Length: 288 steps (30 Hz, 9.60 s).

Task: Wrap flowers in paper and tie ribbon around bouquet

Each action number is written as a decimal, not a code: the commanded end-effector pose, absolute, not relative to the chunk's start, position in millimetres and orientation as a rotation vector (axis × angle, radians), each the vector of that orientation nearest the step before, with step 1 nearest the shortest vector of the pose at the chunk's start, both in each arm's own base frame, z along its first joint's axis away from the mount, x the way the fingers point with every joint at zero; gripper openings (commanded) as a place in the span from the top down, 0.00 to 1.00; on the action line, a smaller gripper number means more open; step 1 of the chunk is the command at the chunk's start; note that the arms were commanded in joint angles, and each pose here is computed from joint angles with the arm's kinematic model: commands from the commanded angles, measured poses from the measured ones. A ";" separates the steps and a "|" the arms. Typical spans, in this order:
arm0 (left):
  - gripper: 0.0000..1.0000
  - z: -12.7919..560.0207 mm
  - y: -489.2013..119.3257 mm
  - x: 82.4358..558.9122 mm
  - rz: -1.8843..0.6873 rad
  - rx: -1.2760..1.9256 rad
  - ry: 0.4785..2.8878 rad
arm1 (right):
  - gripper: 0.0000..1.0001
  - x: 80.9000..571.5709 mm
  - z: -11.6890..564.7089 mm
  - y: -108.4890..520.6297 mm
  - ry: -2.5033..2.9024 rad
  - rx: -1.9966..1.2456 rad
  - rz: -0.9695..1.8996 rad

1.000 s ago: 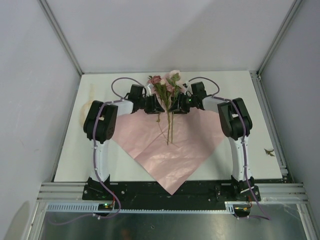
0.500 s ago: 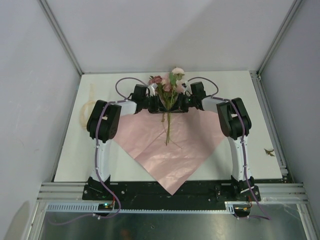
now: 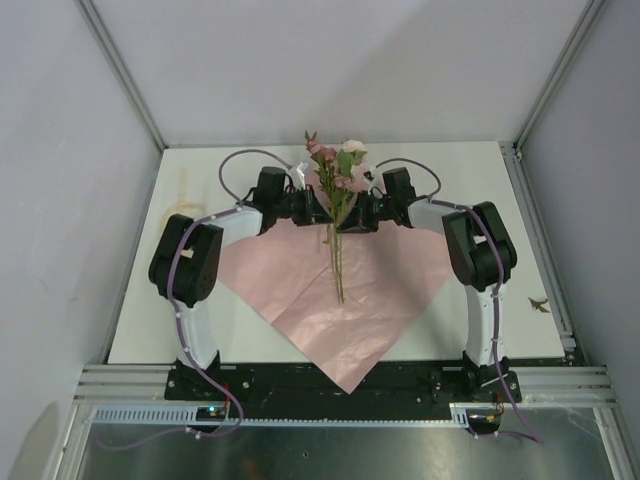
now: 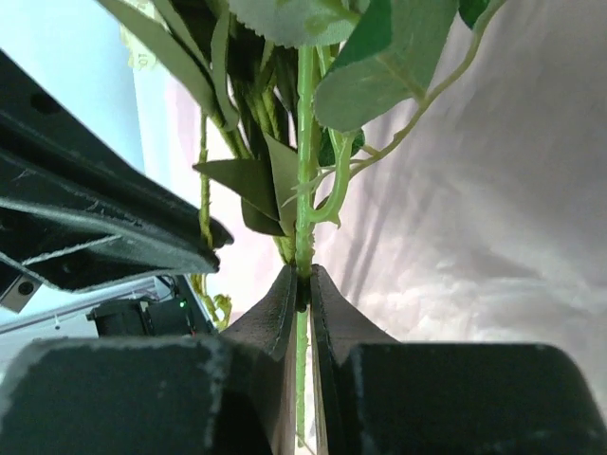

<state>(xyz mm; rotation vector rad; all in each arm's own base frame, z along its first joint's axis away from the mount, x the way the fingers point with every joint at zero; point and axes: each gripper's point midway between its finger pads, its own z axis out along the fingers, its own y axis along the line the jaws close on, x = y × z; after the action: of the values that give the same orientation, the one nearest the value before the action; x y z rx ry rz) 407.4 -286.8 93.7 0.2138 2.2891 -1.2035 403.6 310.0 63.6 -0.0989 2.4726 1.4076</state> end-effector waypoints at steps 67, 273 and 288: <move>0.54 37.2 -159.9 325.2 -0.923 0.383 2.712 | 0.62 348.2 7.1 177.2 2.811 -0.038 1.052; 0.97 46.4 -293.4 101.1 -0.308 1.957 1.246 | 0.81 196.8 39.2 253.4 2.826 -0.520 1.525; 1.00 67.2 -289.9 111.4 -0.905 1.859 1.687 | 0.29 220.0 142.6 203.0 2.153 -0.926 1.423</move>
<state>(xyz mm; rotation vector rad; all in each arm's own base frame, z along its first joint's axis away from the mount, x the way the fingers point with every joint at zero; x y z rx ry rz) 120.7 -288.2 56.6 1.9170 1.5545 -0.6575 236.5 206.0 124.7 -0.7096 2.3339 1.4030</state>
